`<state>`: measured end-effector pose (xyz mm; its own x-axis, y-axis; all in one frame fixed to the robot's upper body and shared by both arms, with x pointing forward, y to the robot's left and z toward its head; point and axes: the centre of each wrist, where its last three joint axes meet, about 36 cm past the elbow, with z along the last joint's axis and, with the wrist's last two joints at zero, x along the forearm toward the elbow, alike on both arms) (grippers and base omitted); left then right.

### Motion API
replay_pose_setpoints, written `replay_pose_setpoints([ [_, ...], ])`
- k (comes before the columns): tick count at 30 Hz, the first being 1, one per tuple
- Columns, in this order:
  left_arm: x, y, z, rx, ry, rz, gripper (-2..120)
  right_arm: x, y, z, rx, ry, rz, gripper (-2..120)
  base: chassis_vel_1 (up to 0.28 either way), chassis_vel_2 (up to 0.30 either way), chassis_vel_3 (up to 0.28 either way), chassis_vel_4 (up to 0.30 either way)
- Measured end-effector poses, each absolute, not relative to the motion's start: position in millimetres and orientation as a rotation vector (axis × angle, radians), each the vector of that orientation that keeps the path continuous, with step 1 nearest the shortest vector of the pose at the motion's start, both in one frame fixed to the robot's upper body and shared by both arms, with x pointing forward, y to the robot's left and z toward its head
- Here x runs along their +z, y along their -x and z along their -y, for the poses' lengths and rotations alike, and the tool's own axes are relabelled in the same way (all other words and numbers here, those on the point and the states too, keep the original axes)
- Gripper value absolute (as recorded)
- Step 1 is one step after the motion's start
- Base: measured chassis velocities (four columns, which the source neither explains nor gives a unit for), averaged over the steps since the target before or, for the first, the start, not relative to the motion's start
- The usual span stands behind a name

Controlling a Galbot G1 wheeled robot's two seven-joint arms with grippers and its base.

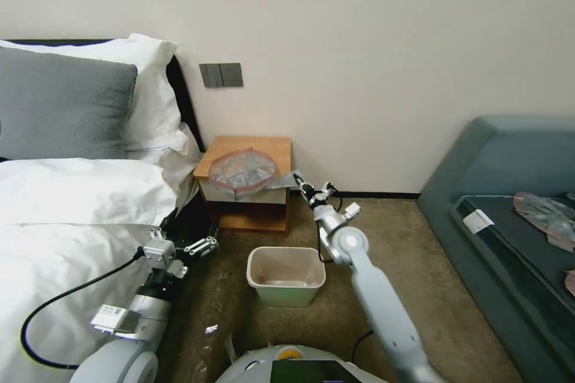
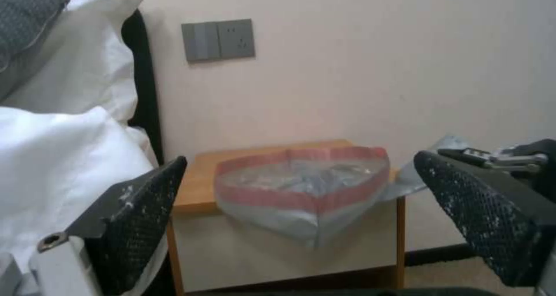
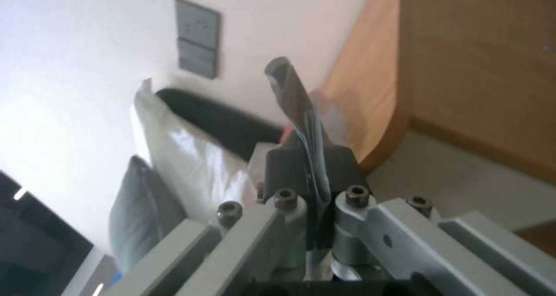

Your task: Pick up the garbage bag from the table and place it over the trash can.

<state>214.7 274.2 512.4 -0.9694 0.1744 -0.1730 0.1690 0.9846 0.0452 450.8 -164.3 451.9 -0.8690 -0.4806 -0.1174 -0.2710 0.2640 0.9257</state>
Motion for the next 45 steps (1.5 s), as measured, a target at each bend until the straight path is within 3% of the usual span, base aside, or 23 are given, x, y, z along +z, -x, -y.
replay_pose_setpoints([
  [11,518,-222,-276,0.022,-0.301,-2.926,100,464,-367,162,-1.637,-0.721,2.281,0,0.000,0.000,0.000,0.000],
  [22,521,-226,-278,0.018,-0.326,-2.916,100,455,-295,130,-1.615,-0.716,2.203,0,0.000,0.000,0.000,0.000],
  [45,522,-229,-276,-0.011,-0.311,-2.888,100,417,-265,156,-1.255,-0.646,2.409,0,0.000,0.000,0.000,0.000],
])
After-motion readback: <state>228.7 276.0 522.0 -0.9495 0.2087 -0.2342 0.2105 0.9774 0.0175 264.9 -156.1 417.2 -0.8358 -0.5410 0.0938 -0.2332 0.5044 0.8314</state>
